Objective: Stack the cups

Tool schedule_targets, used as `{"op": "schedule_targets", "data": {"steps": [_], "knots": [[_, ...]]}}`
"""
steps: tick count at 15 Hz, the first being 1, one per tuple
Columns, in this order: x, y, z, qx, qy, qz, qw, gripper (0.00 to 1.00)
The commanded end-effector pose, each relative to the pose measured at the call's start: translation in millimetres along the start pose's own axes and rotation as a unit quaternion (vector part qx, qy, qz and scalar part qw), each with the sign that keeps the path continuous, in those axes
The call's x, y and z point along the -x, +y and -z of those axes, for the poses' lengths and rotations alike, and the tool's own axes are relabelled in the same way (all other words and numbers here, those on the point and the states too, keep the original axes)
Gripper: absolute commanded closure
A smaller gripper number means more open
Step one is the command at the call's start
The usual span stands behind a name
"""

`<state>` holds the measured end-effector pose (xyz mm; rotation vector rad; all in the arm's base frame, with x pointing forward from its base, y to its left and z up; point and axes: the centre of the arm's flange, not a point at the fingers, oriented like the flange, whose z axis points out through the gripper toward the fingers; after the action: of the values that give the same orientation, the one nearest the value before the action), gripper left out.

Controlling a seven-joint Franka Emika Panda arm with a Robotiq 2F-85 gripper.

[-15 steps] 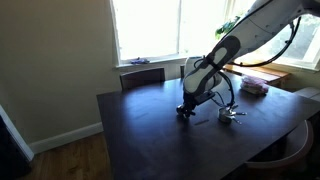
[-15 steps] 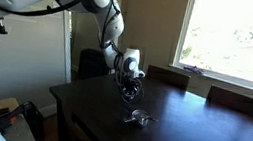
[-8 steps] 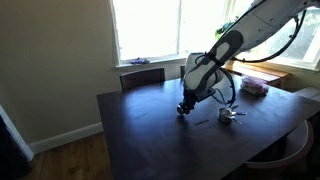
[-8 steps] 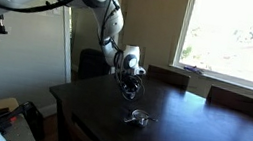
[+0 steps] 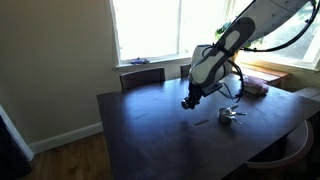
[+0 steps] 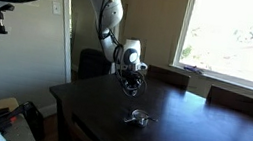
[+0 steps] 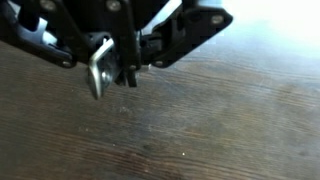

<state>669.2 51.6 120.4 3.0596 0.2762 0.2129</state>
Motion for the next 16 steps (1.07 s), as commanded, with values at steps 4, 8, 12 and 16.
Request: {"op": "schedule_targets", "data": {"steps": [4, 8, 12, 16], "knots": [[64.2, 20.9, 62.7, 0.039, -0.009, 0.004, 0.9992, 0.91], [91.7, 35.1, 91.7, 0.076, -0.010, -0.003, 0.9970, 0.92], [113.7, 43.8, 110.5, 0.117, -0.015, -0.029, 0.9926, 0.91], [131.6, 51.9, 118.0, 0.141, -0.025, -0.059, 0.9880, 0.93]]}}
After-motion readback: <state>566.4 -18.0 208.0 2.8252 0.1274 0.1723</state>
